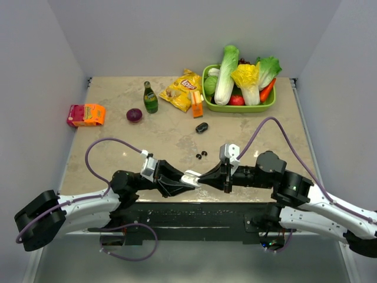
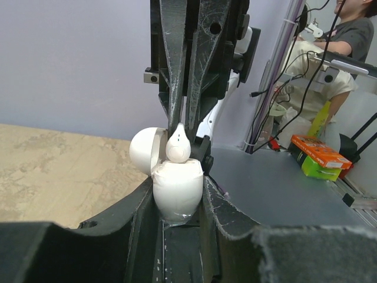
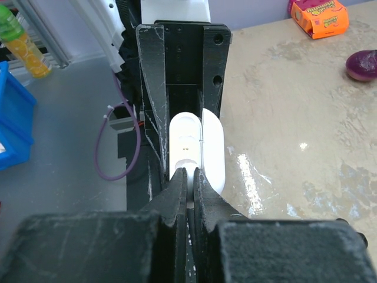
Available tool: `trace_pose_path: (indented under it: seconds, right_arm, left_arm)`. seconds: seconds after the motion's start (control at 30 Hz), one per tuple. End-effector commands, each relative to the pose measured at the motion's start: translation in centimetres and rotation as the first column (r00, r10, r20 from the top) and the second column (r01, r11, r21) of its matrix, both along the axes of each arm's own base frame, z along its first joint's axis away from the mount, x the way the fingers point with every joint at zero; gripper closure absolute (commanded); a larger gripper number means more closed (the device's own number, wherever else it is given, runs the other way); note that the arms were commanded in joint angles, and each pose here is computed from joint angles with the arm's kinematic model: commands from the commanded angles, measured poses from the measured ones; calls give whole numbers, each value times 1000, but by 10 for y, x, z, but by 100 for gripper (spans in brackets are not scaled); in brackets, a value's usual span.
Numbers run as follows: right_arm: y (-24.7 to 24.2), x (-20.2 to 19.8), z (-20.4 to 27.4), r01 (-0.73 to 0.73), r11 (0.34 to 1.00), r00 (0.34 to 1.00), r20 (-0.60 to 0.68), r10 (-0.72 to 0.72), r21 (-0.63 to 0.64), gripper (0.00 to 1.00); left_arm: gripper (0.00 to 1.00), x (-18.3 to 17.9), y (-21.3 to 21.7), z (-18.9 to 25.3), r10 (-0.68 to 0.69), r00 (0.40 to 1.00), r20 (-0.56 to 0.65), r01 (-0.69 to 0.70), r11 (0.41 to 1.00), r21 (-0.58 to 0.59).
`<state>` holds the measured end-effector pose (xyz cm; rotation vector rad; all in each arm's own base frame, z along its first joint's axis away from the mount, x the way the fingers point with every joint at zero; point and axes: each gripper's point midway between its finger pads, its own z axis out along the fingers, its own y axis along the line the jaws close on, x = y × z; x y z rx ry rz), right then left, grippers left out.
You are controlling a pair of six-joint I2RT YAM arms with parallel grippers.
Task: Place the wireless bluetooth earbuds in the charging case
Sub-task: Place the earbud in the charging case.
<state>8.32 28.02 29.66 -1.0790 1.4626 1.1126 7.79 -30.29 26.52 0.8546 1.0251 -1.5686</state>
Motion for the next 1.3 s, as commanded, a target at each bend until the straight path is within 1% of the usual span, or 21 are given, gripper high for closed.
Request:
trace_pose_path:
  seconds: [0.0,0.43,0.73,0.77,0.83,0.87,0.97,1.1,1.23,1.27]
  right_arm:
    - [-1,6,23,35,998,999,32,-37,60,100]
    - [10,0,11,8,999,1000,4,-8,43,100]
    - [7,2,4,40,999,999,-13,-40,28,99]
    - [7,3,5,44,999,999,-16,-43,30,91]
    - [8,4,4,55,998,998,-26,-55,29,80]
    - [8,5,5,62,998,998,-28,-61,32,72]
    - [7,8,11,85,995,996,-36,-83,52,65]
    - [7,11,18,101,991,995,-36,-98,84,59]
    - [-5,11,45,128,977,992,-23,-126,168,55]
    - [-18,10,61,154,963,988,-14,-154,223,53]
  left_arm:
    - [100,-10,12,48,-2,993,117,21,987,-162]
    - [100,-5,15,55,36,992,124,-12,982,-190]
    - [100,-4,18,64,58,989,134,-28,976,-216]
    - [100,-4,18,64,58,989,134,-28,976,-216]
    - [100,-4,18,63,58,990,132,-29,977,-211]
    - [100,-4,18,63,59,989,132,-30,977,-210]
    - [100,-3,17,59,61,990,126,-35,979,-202]
    - [100,-2,17,59,68,990,125,-41,978,-205]
    - [100,5,17,53,102,988,116,-79,979,-187]
    - [100,8,15,46,112,988,104,-94,982,-166]
